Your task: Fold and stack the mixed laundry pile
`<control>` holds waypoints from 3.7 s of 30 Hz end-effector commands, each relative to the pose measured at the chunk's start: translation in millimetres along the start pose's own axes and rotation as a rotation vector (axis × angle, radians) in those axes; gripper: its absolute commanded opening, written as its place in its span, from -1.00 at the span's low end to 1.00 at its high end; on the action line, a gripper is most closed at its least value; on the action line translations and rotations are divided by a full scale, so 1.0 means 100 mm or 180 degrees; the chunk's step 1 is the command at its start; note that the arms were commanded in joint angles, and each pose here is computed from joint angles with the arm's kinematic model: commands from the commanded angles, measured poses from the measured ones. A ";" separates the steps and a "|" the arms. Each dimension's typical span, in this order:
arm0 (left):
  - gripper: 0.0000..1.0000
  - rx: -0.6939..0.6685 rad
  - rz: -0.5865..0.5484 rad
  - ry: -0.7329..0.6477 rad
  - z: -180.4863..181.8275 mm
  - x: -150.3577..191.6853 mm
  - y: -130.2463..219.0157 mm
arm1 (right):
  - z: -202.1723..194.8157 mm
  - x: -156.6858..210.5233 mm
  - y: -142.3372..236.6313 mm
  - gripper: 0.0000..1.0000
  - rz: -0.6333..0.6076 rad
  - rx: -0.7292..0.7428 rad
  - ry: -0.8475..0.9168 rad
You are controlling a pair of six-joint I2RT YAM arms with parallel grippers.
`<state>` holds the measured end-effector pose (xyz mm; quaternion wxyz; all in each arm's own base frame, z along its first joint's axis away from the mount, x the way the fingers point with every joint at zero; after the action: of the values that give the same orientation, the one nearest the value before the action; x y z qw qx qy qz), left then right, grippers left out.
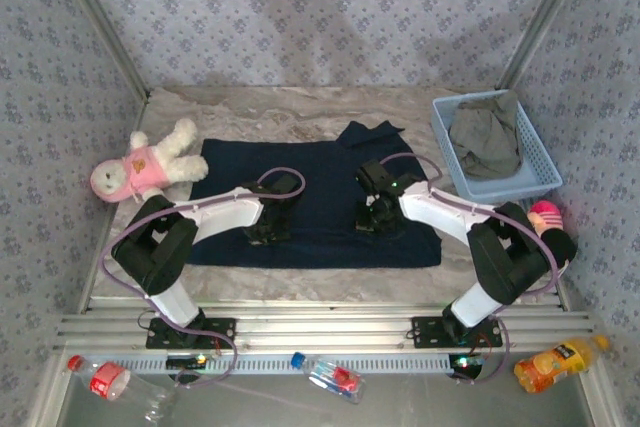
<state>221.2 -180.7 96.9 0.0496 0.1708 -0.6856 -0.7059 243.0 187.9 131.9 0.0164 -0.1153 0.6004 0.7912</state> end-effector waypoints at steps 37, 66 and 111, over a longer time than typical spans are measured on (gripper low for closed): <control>-0.74 -0.0257 -0.0013 -0.0134 0.04 0.01 -0.09 | -0.09 0.22 -0.11 -0.51 0.0387 0.0266 0.0120; -0.74 -0.0289 0.0022 -0.0136 0.10 0.05 -0.11 | 0.05 0.02 0.23 -1.00 0.0076 0.0194 0.0160; -0.65 -0.0145 -0.0090 -0.0290 -0.01 -0.06 0.07 | -0.17 -0.31 0.05 0.08 -0.0233 -0.0188 0.0608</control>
<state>225.0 -180.8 102.3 0.0155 0.1535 -0.6782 -0.7185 266.2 167.0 143.7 -0.0115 -0.1815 0.5913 0.7857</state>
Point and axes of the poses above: each hand's point on the last joint's axis, 136 mm out from that joint toward the fingers, its own y axis back along the fingers, its own z axis along the line the jaws close on, x = y × z, the point moved 8 cm from there along y, back along the fingers, and after that the axes turned 10 degrees about y, right-handed, at the moved point
